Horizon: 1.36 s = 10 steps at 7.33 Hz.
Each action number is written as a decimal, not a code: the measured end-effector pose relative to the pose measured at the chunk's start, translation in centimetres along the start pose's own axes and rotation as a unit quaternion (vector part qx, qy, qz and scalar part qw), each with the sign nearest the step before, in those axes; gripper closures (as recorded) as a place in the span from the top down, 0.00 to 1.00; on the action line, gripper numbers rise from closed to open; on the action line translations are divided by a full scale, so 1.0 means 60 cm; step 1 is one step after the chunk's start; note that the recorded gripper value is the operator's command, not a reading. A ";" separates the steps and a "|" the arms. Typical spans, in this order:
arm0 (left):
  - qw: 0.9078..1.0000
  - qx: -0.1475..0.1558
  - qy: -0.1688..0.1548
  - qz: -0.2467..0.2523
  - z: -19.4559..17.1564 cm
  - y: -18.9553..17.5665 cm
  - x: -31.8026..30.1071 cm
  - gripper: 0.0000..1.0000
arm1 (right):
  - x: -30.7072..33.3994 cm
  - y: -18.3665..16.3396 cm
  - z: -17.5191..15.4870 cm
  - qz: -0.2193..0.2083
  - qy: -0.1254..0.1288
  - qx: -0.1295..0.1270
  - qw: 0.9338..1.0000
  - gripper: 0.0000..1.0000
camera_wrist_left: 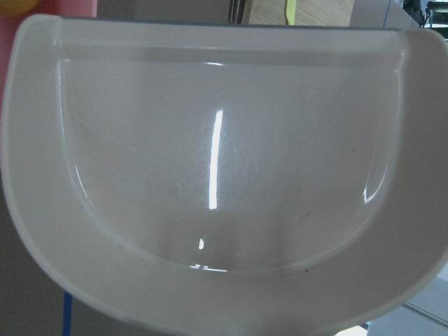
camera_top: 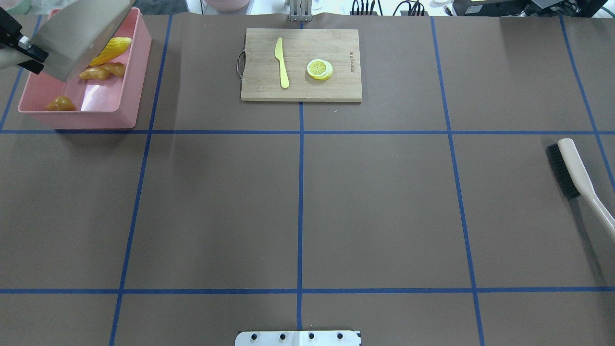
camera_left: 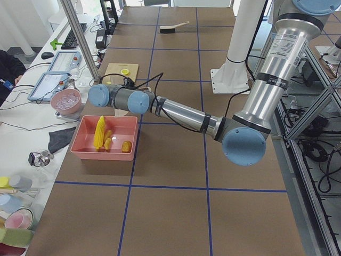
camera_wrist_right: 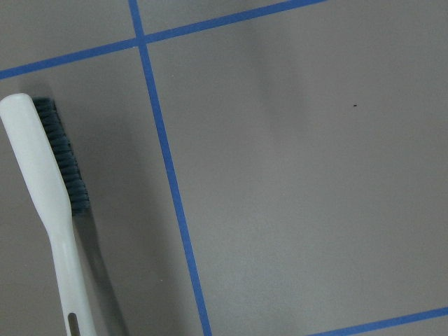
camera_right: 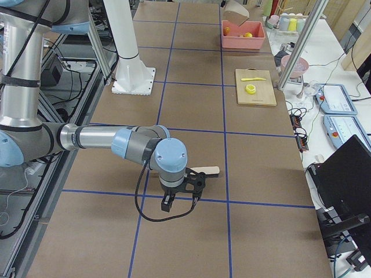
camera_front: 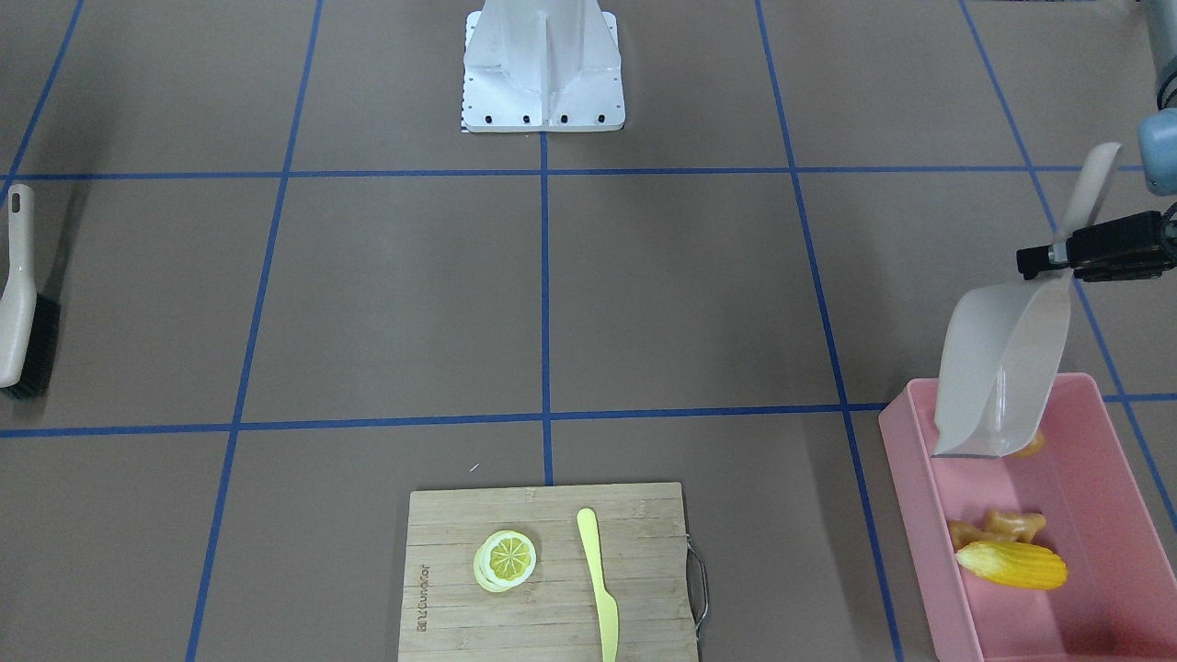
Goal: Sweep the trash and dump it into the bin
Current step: 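Tip the dustpan over the pink bin to dump the vegetables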
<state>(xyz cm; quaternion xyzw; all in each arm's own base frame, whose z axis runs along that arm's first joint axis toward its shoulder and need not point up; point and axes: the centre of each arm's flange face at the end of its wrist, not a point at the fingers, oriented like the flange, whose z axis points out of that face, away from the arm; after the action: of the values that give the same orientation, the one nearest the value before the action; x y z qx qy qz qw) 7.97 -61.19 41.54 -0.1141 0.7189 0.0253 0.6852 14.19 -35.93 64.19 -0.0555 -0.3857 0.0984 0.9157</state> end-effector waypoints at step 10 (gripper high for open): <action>0.871 0.019 -0.205 0.446 0.129 0.111 0.204 0.00 | 0.006 0.002 0.007 0.004 0.002 -0.003 1.000 1.00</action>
<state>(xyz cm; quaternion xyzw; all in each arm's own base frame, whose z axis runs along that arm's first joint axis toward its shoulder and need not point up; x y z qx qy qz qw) 13.82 -54.78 28.18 0.2395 0.5373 0.3369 0.7351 14.13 -35.72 64.69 -0.0599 -0.3843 0.1004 0.9158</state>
